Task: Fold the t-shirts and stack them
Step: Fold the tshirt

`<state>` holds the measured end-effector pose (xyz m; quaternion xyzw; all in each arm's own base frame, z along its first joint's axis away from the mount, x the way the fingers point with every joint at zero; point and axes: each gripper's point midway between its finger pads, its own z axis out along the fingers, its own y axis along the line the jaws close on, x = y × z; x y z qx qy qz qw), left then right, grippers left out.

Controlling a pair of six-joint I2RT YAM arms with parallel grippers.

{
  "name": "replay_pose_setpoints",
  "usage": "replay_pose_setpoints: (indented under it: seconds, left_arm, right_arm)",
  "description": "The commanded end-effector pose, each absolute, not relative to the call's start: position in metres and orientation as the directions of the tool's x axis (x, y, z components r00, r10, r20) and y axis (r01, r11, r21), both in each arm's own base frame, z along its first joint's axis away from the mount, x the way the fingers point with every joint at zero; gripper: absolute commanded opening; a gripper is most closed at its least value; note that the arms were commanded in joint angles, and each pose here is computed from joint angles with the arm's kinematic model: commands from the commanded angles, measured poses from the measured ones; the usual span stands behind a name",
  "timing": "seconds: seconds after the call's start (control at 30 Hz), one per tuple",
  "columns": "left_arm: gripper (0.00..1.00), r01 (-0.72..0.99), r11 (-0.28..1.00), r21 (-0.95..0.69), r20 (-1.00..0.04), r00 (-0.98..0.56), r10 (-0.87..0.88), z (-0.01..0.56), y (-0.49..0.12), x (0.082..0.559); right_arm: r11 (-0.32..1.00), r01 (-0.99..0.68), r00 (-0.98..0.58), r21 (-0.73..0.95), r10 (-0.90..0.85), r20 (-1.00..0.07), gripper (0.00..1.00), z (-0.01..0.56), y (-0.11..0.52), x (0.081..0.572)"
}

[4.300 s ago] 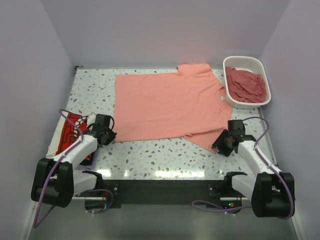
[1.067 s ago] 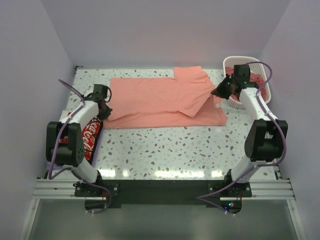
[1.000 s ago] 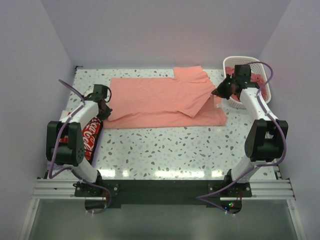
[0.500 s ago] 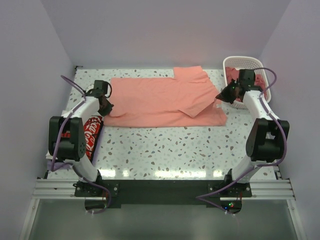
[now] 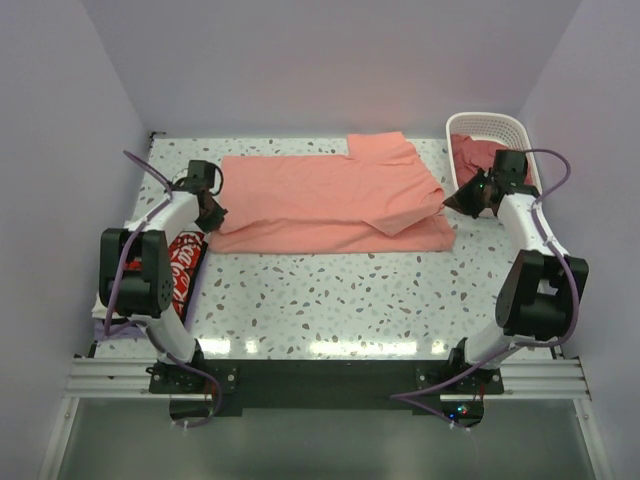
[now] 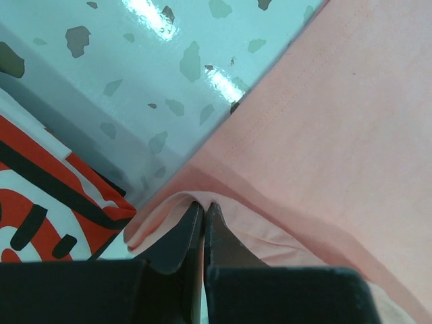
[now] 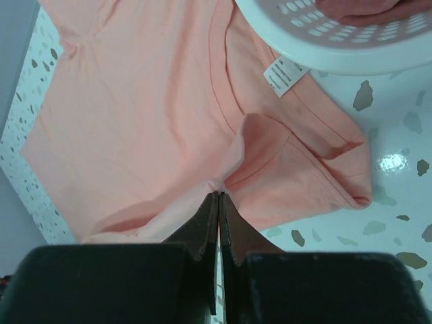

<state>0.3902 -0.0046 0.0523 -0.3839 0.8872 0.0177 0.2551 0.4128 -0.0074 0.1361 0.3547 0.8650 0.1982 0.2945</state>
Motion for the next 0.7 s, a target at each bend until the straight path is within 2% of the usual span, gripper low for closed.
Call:
replay_pose_setpoints:
  seconds: [0.0,0.67]
  left_arm:
    - [0.0,-0.674,0.706,-0.217,-0.51,-0.538,-0.671,0.076,0.0,0.397]
    - [0.0,-0.632,0.736,-0.242,-0.477,-0.582,-0.658,0.061,-0.012,0.425]
  right_arm:
    - [0.672,0.429,-0.535,0.604,0.727,-0.429,0.0,0.169,-0.006,0.416]
    - [0.659,0.458,-0.534,0.596,0.74,-0.408,0.0,0.155,-0.01,0.429]
